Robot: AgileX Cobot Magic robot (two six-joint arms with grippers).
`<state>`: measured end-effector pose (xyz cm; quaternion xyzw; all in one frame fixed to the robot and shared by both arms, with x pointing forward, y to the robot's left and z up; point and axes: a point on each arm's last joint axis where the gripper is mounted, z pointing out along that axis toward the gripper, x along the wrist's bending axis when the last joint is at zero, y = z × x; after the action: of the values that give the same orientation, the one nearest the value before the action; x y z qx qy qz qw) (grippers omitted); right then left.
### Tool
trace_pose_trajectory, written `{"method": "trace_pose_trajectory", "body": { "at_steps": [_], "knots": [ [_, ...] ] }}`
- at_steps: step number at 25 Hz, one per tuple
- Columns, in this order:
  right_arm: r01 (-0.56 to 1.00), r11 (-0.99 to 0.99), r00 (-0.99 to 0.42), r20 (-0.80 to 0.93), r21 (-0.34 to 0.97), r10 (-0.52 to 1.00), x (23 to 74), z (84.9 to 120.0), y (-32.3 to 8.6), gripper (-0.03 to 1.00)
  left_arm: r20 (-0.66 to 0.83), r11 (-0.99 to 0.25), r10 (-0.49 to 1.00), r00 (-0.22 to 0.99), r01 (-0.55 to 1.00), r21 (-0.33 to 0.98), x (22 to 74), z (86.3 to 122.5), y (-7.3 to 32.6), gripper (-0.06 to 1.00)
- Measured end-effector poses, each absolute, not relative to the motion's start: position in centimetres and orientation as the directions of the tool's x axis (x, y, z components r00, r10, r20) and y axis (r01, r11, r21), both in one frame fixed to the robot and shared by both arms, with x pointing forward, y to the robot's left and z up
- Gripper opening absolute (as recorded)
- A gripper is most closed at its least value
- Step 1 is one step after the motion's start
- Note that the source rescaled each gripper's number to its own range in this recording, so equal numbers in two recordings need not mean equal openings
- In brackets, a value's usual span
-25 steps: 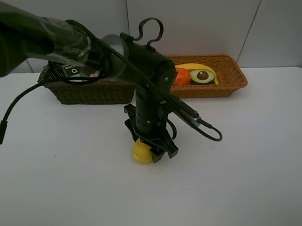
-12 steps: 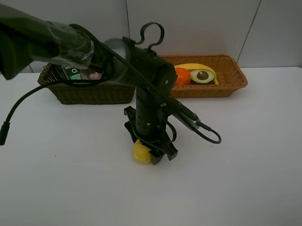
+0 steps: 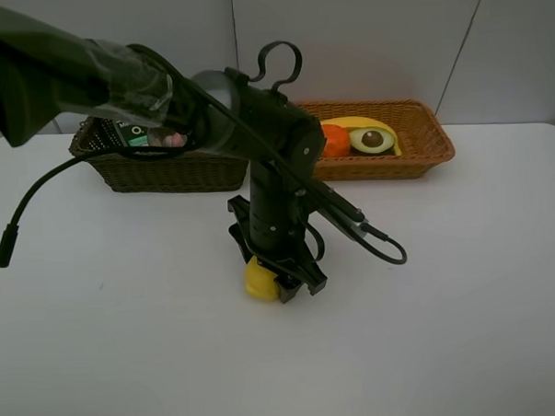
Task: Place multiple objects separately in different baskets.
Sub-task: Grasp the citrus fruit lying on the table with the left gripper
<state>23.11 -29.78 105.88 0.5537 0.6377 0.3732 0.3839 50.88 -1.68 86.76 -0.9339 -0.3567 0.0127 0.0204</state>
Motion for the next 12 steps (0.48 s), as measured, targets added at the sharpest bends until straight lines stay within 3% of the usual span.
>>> {"method": "trace_pose_trajectory", "body": {
  "at_steps": [5,8,12],
  "knots": [
    [0.42,0.108,-0.092,-0.076,0.901,0.993,23.11,105.88,-29.78,0.9,-0.009,-0.745,0.667,0.745,0.666,-0.047,50.88,86.76,-1.68,0.9],
    [0.42,0.108,-0.092,-0.076,0.901,0.993,23.11,105.88,-29.78,0.9,-0.009,-0.745,0.667,0.745,0.666,-0.047,50.88,86.76,-1.68,0.78],
    [0.42,0.108,-0.092,-0.076,0.901,0.993,23.11,105.88,-29.78,0.9,-0.009,-0.745,0.667,0.745,0.666,-0.047,50.88,86.76,-1.68,0.78]
  ]
}}
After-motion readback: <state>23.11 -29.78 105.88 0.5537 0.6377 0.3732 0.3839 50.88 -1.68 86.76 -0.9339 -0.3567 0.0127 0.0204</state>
